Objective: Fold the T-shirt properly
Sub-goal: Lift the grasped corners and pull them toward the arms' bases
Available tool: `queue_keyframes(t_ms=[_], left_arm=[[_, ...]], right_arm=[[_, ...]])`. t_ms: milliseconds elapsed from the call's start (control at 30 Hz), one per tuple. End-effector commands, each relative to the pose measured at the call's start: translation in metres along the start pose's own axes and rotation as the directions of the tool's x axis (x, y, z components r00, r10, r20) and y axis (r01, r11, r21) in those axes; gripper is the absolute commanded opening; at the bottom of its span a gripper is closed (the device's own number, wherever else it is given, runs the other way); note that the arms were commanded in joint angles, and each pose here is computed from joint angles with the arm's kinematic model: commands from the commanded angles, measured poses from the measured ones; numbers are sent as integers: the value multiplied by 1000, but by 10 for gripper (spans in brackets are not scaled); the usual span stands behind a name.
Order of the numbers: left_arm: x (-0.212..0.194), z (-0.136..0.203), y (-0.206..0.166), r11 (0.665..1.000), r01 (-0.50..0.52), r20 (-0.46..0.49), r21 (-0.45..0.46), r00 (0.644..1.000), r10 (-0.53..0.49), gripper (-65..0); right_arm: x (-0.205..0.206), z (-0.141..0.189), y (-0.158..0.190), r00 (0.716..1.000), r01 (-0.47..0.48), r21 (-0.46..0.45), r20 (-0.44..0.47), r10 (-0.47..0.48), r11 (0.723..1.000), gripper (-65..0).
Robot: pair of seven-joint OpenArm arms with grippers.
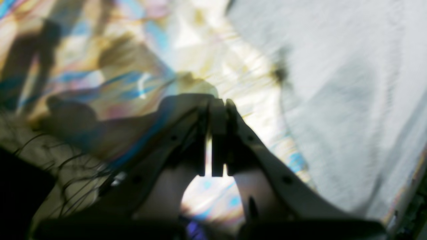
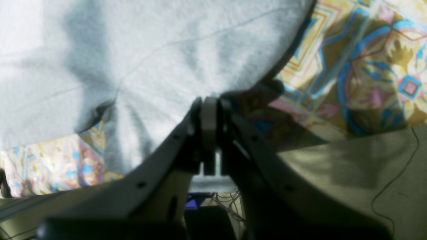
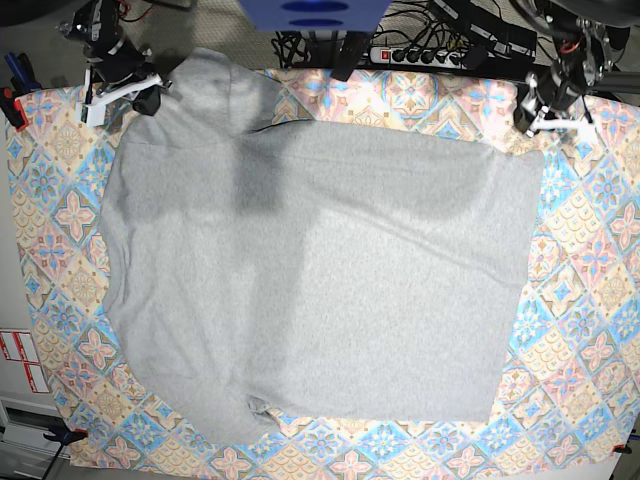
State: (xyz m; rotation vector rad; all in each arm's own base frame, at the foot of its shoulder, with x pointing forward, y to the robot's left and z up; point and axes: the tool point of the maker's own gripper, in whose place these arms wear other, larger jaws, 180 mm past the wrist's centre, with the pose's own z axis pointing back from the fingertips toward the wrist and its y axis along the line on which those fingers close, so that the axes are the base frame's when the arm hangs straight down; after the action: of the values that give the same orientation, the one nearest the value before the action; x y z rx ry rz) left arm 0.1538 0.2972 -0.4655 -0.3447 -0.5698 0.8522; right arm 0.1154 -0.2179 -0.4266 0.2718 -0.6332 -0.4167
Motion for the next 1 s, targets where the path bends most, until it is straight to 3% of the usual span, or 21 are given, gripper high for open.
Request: queue_keyframes(t_ms=[0,133,233,567,633,667,767,967], left_arm=[[13,2,-6,1000,23,29,-16,999,-22,-617],[25,-6,-21,998,44,56,-35,998,-42,-453],[28,-8,-25,998,44,64,-44,997,-42,-368],[13,-36,-10,997,-80,12,-15,997,80,-360],[6,-39,-11,997,-78,-5,-16,997,78,-378],[2,-41,-15,997,-69,-19,-22,997,68,-416],[-1,-42,-18,998,-61,-29,-30,998,60,-636],[-9,-30,-3,997,-76,-41,-14,996,75,-650]], right_arm=[[6,3,0,1000,-14,6,22,14,1000,-649],[6,3,0,1000,-14,6,22,14,1000,-649],[6,3,0,1000,-14,6,22,14,1000,-649],[6,3,1,1000,-13,7,23,13,1000,-649],[6,3,1,1000,-13,7,23,13,1000,-649],[6,3,1,1000,-13,7,23,13,1000,-649],[6,3,1,1000,-13,7,23,13,1000,-649],[6,3,1,1000,-11,7,23,11,1000,-650]])
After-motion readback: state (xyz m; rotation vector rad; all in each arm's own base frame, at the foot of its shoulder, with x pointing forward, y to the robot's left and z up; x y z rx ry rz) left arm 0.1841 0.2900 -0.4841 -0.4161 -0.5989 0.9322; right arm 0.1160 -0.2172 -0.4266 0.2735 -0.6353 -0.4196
